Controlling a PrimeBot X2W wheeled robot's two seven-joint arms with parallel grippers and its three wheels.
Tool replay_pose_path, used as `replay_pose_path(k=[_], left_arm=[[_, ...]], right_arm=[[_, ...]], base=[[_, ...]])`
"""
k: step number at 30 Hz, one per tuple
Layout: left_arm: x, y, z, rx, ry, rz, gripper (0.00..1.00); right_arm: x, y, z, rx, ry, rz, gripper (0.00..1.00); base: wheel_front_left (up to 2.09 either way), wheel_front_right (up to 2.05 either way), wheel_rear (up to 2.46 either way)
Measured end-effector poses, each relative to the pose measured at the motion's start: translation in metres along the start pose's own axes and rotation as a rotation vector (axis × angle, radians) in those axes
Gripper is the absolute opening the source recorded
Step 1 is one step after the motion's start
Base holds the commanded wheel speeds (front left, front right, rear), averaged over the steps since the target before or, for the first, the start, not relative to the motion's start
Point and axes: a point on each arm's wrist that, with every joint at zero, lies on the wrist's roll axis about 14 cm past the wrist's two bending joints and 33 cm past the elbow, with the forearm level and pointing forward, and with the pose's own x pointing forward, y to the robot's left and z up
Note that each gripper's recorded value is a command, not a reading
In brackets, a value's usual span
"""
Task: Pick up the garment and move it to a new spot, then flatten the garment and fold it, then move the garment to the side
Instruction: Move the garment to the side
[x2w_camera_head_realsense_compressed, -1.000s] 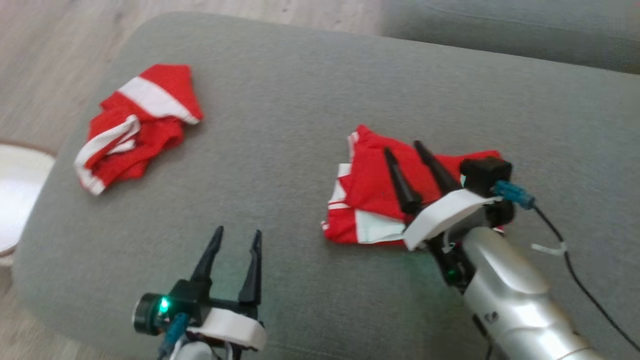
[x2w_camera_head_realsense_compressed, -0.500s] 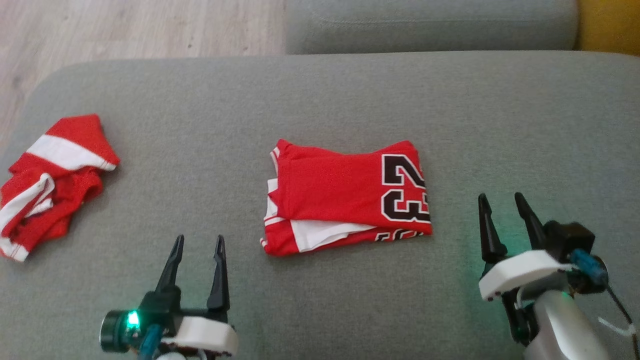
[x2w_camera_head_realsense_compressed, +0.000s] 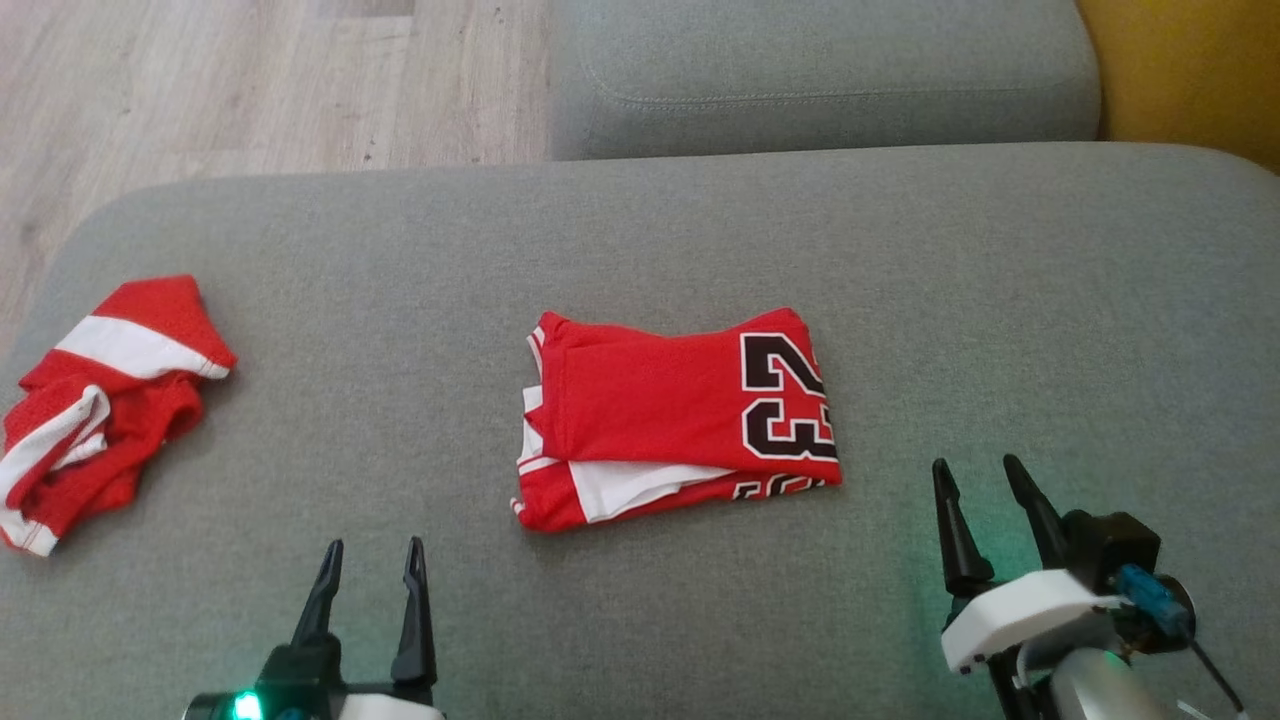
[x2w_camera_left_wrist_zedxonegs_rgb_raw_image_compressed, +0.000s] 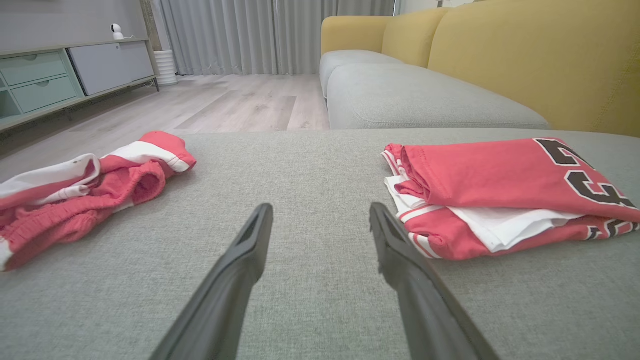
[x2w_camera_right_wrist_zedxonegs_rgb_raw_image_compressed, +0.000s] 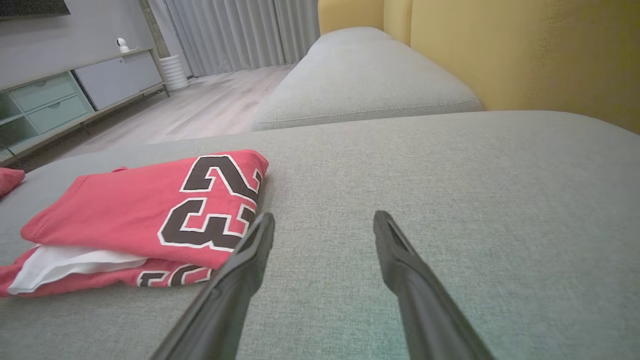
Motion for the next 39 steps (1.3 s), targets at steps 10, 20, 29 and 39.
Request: replay_pose_path(k=[10,20,29,39], left_arm=[[0.000,-0.003,-0.005,0.005,0.018,-0.011,1.00],[0.014,-0.008,-0.009,-0.010,0.038,-0.036,1.00],[0.000,0.006,-0.029,-0.051,0.102,-0.002,1.00],[0.008,0.005,-0.026,-0.071,0.097,-0.028,1.00]], right_arm=[[0.001,0.005,-0.010,0.034,0.030,0.011,1.00],[0.065,0.045,-0.012,0.084,0.093,0.130,1.00],[0.079,0.065,-0.055,0.168,0.252,0.147,1.00],[0.096,0.089,-0.053,0.227,0.269,0.216,0.00]], base=[[0.00,0.00,0.00],[0.00,0.00,0.00],[0.00,0.00,0.00],[0.00,0.00,0.00]])
